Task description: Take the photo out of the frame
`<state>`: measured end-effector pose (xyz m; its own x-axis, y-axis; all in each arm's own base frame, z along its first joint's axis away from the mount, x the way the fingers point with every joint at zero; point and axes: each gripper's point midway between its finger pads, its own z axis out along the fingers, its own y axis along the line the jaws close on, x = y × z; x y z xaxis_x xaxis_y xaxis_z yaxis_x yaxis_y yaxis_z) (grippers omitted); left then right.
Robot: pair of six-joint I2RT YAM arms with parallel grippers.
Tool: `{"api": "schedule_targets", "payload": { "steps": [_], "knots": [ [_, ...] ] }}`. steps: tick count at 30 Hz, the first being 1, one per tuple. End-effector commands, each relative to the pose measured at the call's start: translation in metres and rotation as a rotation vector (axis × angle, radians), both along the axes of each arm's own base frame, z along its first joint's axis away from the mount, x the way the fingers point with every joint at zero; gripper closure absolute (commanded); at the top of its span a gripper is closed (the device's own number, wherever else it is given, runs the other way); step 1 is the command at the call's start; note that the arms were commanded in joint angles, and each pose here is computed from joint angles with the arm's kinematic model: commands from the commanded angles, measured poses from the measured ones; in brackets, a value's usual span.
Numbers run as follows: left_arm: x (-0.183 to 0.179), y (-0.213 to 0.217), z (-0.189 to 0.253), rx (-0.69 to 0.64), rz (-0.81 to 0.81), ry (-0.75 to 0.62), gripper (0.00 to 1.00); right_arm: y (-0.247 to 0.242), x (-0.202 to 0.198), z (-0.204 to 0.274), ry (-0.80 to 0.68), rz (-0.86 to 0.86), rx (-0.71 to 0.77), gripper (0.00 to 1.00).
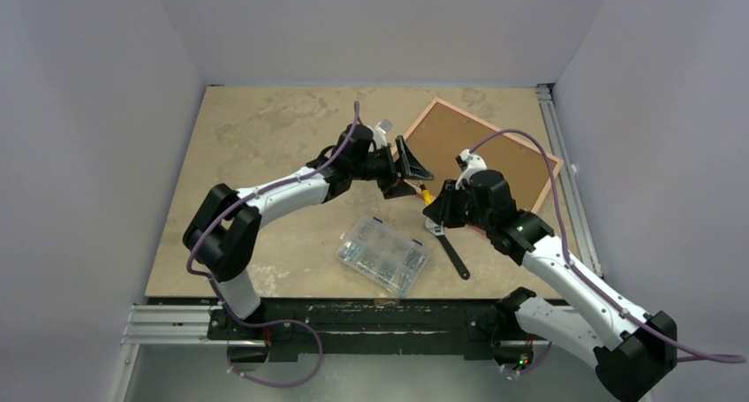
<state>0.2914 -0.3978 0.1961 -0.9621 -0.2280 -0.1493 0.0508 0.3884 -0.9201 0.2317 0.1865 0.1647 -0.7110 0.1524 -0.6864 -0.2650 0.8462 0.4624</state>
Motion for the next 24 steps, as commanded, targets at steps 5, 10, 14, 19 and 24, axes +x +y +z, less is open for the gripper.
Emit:
{"api": "schedule_targets", "payload": {
  "steps": [5,10,14,19,24],
  "knots": [
    [-0.018,-0.029,0.004,-0.082,-0.045,0.081,0.52,0.017,0.002,0.024,-0.115,0.019,0.097,1.00],
    [-0.014,-0.025,0.007,-0.136,0.004,0.105,1.00,0.011,-0.002,0.021,-0.101,-0.018,0.101,0.97],
    [-0.016,-0.028,0.011,-0.261,0.027,0.199,1.00,0.006,-0.004,0.019,-0.108,-0.093,0.182,0.55],
    [-0.017,-0.022,0.016,-0.342,0.075,0.281,1.00,-0.002,-0.005,0.020,-0.133,-0.169,0.269,0.45],
    [-0.018,-0.017,0.014,-0.369,0.121,0.353,1.00,-0.003,-0.002,0.033,-0.180,-0.191,0.317,0.48]
  ]
}}
